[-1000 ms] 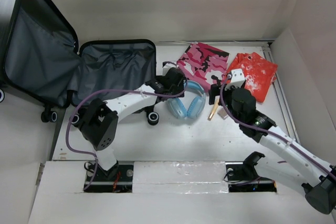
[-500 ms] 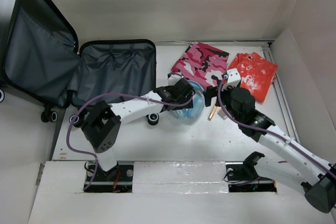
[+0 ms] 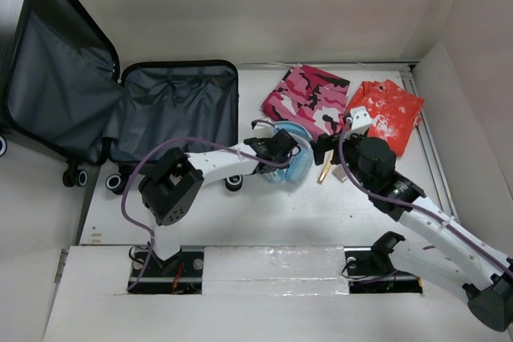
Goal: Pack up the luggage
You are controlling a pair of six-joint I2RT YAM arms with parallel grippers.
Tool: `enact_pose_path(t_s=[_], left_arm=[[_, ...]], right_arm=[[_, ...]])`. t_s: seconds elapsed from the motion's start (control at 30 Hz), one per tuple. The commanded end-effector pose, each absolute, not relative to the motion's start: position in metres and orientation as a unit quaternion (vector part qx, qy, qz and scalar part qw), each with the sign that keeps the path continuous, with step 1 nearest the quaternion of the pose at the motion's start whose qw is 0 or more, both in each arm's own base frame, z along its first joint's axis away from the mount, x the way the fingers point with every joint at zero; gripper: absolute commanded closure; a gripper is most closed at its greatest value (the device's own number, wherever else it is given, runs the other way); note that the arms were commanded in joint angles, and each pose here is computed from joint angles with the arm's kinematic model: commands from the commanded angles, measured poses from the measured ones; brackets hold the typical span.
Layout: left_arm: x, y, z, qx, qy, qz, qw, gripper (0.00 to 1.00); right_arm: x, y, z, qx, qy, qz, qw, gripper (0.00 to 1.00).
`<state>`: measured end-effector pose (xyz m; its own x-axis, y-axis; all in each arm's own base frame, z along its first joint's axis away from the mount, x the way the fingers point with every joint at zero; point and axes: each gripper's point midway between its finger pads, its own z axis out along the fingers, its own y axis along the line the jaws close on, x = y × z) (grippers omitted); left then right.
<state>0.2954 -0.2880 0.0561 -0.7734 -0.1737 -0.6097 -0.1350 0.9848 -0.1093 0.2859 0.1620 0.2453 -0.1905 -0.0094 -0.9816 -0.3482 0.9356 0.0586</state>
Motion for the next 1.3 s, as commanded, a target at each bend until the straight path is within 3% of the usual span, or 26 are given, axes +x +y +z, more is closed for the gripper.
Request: enact_pose_path(t_s=[0.0,0.07,0.1,0.23,0.27,0.3,0.37,0.53,0.67,0.83,1.0,1.27], left_arm=[[0.299,-0.274,0.04,-0.09,0.939,0.016,0.331,0.2],[0.297,-0.274,0.035,-0.088,0.942,0.017,0.324,0.27],[0.298,-0.278,0.035,-0.089,0.942,0.009,0.324,0.42],[0.296,-0.275,0.047,-0.093,0.938,-0.005,0.333,0.72],[0.295,-0.277,0.051,-0.094,0.938,-0.012,0.332,0.86],[0.295,-0.277,0.056,-0.096,0.937,-0.017,0.335,0.94],[0.292,-0.276,0.069,-0.098,0.935,-0.03,0.338,1.0],[0.299,-0.285,0.145,-0.106,0.908,-0.095,0.394,1.0],[0.329,-0.276,0.242,-0.141,0.856,-0.164,0.47,1.0],[0.385,-0.195,0.299,-0.239,0.797,-0.152,0.533,0.96],[0.414,-0.118,0.303,-0.327,0.757,-0.125,0.552,0.94],[0.431,-0.029,0.221,-0.41,0.766,-0.046,0.494,0.84]], right_arm=[[0.286,0.164,0.263,-0.116,0.738,0.152,0.647,0.0],[0.286,0.164,0.263,-0.116,0.738,0.152,0.647,0.0],[0.285,0.164,0.266,-0.115,0.735,0.153,0.65,0.0],[0.285,0.164,0.266,-0.115,0.735,0.154,0.65,0.0],[0.285,0.164,0.266,-0.115,0.735,0.154,0.65,0.0],[0.285,0.164,0.266,-0.115,0.735,0.154,0.65,0.0],[0.284,0.163,0.268,-0.113,0.732,0.155,0.653,0.0],[0.28,0.157,0.276,-0.106,0.723,0.157,0.664,0.0],[0.271,0.154,0.283,-0.105,0.711,0.166,0.675,0.0],[0.274,0.159,0.278,-0.108,0.712,0.169,0.673,0.0],[0.278,0.164,0.267,-0.116,0.723,0.166,0.66,0.01],[0.276,0.171,0.266,-0.127,0.722,0.176,0.657,0.01]])
